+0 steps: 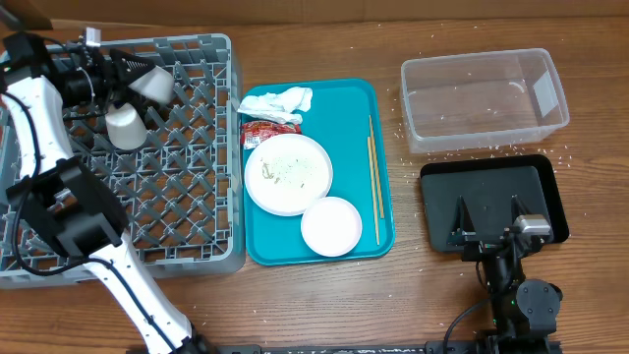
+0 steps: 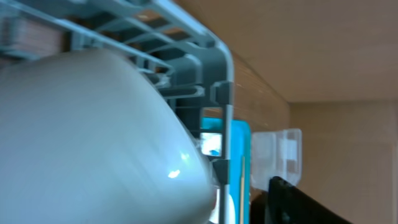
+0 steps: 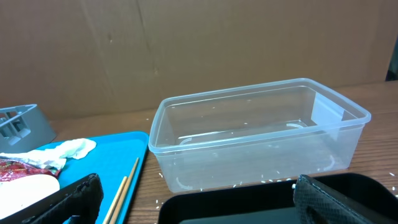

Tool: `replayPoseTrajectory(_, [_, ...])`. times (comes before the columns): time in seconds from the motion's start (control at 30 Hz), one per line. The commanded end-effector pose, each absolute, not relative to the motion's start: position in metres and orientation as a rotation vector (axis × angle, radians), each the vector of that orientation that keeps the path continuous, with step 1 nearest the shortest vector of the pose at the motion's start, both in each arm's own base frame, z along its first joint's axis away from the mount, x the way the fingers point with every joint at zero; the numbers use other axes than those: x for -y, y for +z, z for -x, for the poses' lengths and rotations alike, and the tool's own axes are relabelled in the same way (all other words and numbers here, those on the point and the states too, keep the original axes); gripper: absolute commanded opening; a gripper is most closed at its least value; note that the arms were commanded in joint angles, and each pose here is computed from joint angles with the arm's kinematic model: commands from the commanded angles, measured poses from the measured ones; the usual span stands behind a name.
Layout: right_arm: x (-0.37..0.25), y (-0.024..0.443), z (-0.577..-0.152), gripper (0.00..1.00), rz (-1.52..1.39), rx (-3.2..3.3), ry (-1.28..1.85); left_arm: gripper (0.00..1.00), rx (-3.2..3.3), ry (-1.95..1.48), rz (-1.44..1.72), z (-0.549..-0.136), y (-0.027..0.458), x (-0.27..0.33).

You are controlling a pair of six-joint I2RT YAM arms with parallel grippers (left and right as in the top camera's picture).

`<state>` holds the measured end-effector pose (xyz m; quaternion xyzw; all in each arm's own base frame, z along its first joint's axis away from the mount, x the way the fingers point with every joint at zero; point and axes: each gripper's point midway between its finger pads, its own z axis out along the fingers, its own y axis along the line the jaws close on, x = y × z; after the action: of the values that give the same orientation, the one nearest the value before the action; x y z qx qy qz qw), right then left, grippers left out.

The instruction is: Sort waste into correct bins and load items into the dishwasher

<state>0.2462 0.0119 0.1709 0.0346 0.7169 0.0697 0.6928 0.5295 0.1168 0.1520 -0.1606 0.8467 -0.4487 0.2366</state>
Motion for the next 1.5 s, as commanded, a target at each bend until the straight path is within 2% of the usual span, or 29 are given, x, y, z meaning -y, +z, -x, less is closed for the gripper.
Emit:
replayPoseTrajectory(0.0, [-0.011, 0.170, -0.246, 1.00, -0.080, -1.594, 0.146, 0.75, -2.341, -1.102, 0.527, -0.532, 0.169, -0.136])
replayPoseTrajectory(0.17, [-0.011, 0.170, -0.246, 1.00, -0.080, -1.594, 0.146, 0.69, -2.291, -0.995, 0.520, -0.529, 0.236, -0.141])
replayPoseTrajectory(0.4, [-0.011, 0.170, -0.246, 1.00, -0.080, -1.594, 0.146, 0.70, -2.118, -0.666, 0.441, -0.500, 0.374, -0.140])
replayPoseTrajectory(0.47, [-0.011, 0.170, -0.246, 1.00, -0.080, -1.594, 0.146, 0.62, -2.059, -0.598, 0.415, -0.485, 0.411, -0.133])
replayPoseTrajectory(0.53, [-0.011, 0.170, -0.246, 1.00, -0.080, -1.594, 0.146, 0.49, -2.011, -0.580, 0.355, -0.473, 0.441, -0.114])
replayPoseTrajectory(0.6, [-0.011, 0.170, -0.246, 1.00, -0.080, -1.594, 0.146, 0.43, -1.989, -0.587, 0.303, -0.465, 0.458, -0.093])
replayPoseTrajectory(1.0, [-0.011, 0.170, -0.246, 1.00, -0.080, -1.594, 0.146, 0.42, -2.026, -0.655, -0.013, -0.468, 0.464, 0.022])
replayPoseTrajectory(1.47, [-0.011, 0.169, -0.246, 1.00, -0.081, -1.596, 0.146, 0.46, -2.073, -0.576, -0.008, -0.469, 0.453, 0.032])
